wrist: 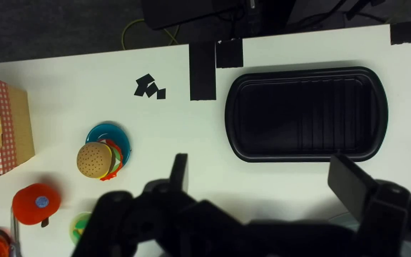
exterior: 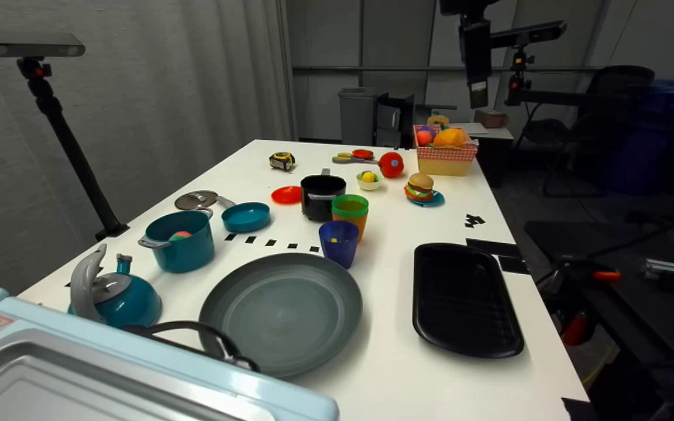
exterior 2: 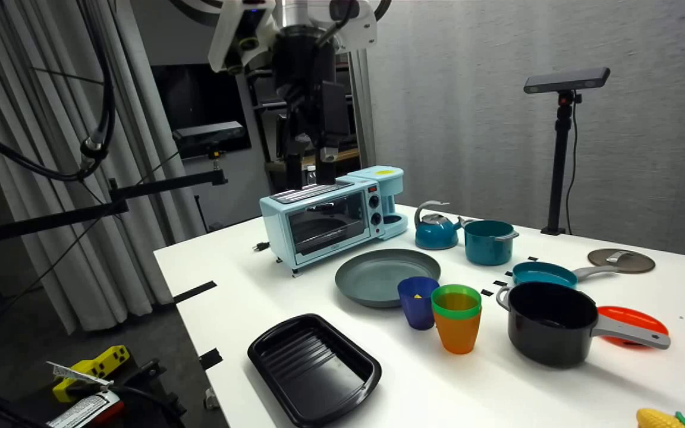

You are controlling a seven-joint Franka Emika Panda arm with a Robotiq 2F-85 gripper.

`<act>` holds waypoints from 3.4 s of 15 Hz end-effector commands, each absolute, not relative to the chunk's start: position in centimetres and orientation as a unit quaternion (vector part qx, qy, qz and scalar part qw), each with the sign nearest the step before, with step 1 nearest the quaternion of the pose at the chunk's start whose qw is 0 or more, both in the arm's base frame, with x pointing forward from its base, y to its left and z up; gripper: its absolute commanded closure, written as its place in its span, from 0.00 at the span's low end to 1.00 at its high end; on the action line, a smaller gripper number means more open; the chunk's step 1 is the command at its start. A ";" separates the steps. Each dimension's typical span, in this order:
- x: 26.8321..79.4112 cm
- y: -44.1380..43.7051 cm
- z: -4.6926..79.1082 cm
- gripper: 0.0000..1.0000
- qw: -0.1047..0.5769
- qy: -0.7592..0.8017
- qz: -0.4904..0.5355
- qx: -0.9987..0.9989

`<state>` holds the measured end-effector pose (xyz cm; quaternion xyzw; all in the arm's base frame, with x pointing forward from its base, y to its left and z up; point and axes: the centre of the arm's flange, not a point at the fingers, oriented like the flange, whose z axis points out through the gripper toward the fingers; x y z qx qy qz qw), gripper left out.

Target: Pour the content of the blue cup onto the green plate

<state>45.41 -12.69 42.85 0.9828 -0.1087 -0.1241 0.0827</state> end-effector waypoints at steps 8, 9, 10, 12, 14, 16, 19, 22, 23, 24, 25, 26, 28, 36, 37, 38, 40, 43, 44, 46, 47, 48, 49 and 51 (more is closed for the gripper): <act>45.4 -12.7 42.8 0.00 0.083 -0.109 -0.124 0.983; 45.4 -12.7 42.8 0.00 0.083 -0.109 -0.124 0.983; 45.4 -12.7 42.8 0.00 0.083 -0.109 -0.124 0.983; 45.4 -12.7 42.8 0.00 0.083 -0.109 -0.124 0.983; 45.4 -12.7 42.8 0.00 0.083 -0.109 -0.124 0.983; 45.4 -12.7 42.8 0.00 0.083 -0.109 -0.124 0.983; 45.4 -12.7 42.8 0.00 0.083 -0.109 -0.124 0.983; 45.4 -12.7 42.8 0.00 0.083 -0.109 -0.124 0.983; 45.4 -12.7 42.8 0.00 0.083 -0.109 -0.124 0.983; 45.4 -12.7 42.8 0.00 0.083 -0.109 -0.124 0.983; 45.4 -12.7 42.8 0.00 0.083 -0.109 -0.124 0.983; 45.4 -12.7 42.8 0.00 0.083 -0.109 -0.124 0.983; 45.4 -12.7 42.8 0.00 0.083 -0.109 -0.124 0.983; 45.4 -12.7 42.8 0.00 0.083 -0.109 -0.124 0.983; 45.4 -12.7 42.8 0.00 0.083 -0.109 -0.124 0.983; 45.4 -12.7 42.8 0.00 0.083 -0.109 -0.124 0.983; 45.4 -12.7 42.8 0.00 0.083 -0.106 -0.123 0.983; 45.5 -12.7 42.8 0.00 0.083 -0.081 -0.123 0.986; 45.6 -12.8 42.7 0.00 0.084 -0.071 -0.123 0.986; 45.6 -12.8 42.7 0.00 0.083 -0.056 -0.120 0.988; 45.7 -12.8 42.7 0.00 0.083 -0.045 -0.120 0.988; 45.7 -12.8 42.7 0.00 0.083 -0.034 -0.119 0.989; 45.8 -12.8 42.7 0.00 0.084 -0.022 -0.117 0.989; 46.0 -12.8 42.7 0.00 0.084 -0.007 -0.108 0.991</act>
